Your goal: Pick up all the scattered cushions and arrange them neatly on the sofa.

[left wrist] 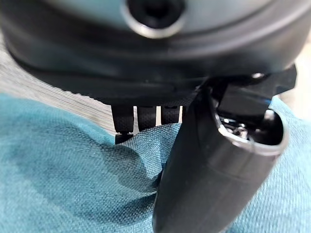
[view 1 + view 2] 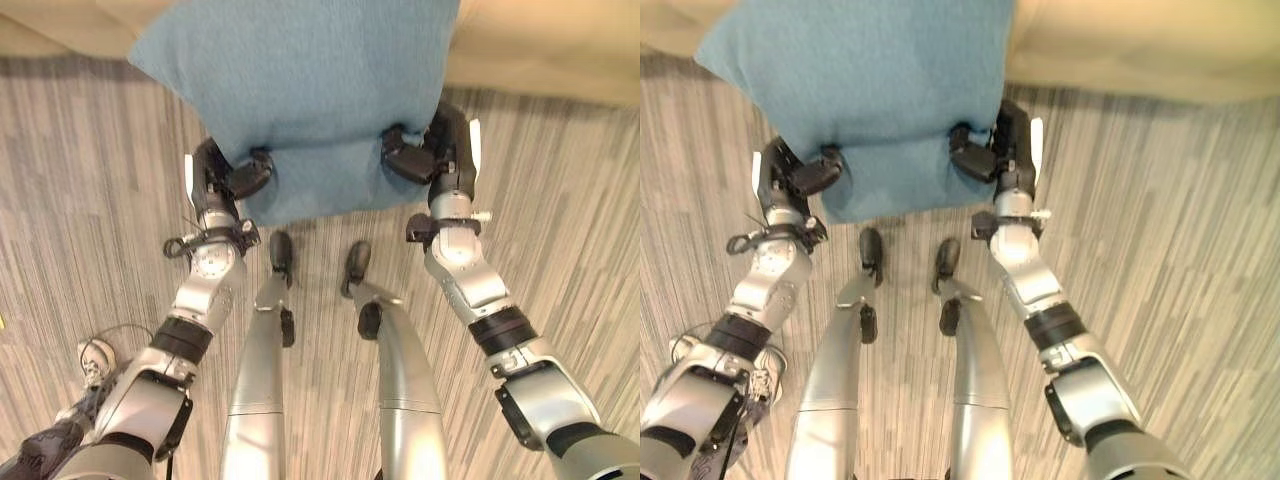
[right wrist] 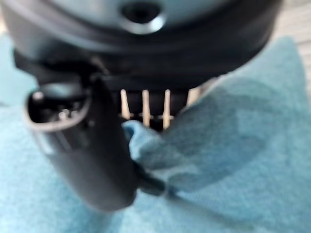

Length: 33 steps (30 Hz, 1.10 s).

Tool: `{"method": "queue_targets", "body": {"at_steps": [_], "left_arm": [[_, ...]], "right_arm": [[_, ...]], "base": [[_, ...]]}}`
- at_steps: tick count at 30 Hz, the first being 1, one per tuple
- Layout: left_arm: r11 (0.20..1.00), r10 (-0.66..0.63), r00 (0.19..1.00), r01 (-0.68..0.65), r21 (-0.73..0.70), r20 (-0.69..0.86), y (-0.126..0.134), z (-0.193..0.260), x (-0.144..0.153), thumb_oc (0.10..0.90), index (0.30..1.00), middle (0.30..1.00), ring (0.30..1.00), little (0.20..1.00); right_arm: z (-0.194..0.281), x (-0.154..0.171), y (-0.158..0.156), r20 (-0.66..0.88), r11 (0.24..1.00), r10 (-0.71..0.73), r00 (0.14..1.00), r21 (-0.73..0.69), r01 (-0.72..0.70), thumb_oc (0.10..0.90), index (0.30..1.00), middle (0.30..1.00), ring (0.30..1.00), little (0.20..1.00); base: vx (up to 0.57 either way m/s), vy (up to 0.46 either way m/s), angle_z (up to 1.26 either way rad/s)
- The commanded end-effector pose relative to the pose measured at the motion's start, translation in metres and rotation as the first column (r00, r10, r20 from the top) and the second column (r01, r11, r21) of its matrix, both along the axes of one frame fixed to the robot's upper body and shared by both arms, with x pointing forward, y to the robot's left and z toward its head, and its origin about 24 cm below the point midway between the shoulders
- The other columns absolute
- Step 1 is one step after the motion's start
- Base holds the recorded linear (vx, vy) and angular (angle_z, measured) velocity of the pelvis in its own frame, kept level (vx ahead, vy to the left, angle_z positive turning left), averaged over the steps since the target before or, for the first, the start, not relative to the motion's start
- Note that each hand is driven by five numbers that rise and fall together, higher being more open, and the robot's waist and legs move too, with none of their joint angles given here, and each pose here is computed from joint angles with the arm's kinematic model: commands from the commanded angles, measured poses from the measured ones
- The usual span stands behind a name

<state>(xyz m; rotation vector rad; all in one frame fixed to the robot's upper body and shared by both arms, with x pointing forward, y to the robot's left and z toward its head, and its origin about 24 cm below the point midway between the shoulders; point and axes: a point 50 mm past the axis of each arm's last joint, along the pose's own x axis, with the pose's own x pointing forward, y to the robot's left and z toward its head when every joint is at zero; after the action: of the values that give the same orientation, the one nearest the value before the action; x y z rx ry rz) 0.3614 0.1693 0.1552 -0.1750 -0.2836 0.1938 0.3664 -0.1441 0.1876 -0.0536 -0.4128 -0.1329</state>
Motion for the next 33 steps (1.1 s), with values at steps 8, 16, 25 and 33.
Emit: {"method": "queue_targets", "body": {"at_steps": [8,16,25,33], "left_arm": [[0.957,-0.288,0.953,0.291,-0.015,0.098,-0.043,-0.033,-0.052,0.4,0.3,0.3,0.3,0.3],[0.968,-0.246,0.967,0.242,-0.063,-0.065,-0.007,-0.084,-0.089,0.4,0.3,0.3,0.3,0.3],[0.973,-0.225,0.943,0.207,-0.1,-0.245,0.007,-0.128,-0.117,0.4,0.3,0.3,0.3,0.3],[0.959,-0.278,0.933,0.255,-0.123,-0.229,-0.001,-0.127,-0.118,0.4,0.3,0.3,0.3,0.3]], "right_arm": [[-0.031,-0.062,0.038,0.13,0.919,0.363,0.923,0.115,-0.378,0.4,0.3,0.3,0.3,0.3],[-0.075,-0.086,0.005,-0.055,0.946,0.323,0.945,-0.02,-0.325,0.4,0.3,0.3,0.3,0.3],[-0.096,-0.1,-0.015,-0.137,0.963,0.257,0.957,-0.048,-0.265,0.4,0.3,0.3,0.3,0.3],[-0.099,-0.108,-0.027,-0.154,0.97,0.225,0.962,-0.059,-0.237,0.4,0.3,0.3,0.3,0.3]], "base": [[0.04,0.013,0.0],[0.12,0.028,-0.02],[0.01,-0.069,0.19],[-0.17,-0.042,0.94]]}}
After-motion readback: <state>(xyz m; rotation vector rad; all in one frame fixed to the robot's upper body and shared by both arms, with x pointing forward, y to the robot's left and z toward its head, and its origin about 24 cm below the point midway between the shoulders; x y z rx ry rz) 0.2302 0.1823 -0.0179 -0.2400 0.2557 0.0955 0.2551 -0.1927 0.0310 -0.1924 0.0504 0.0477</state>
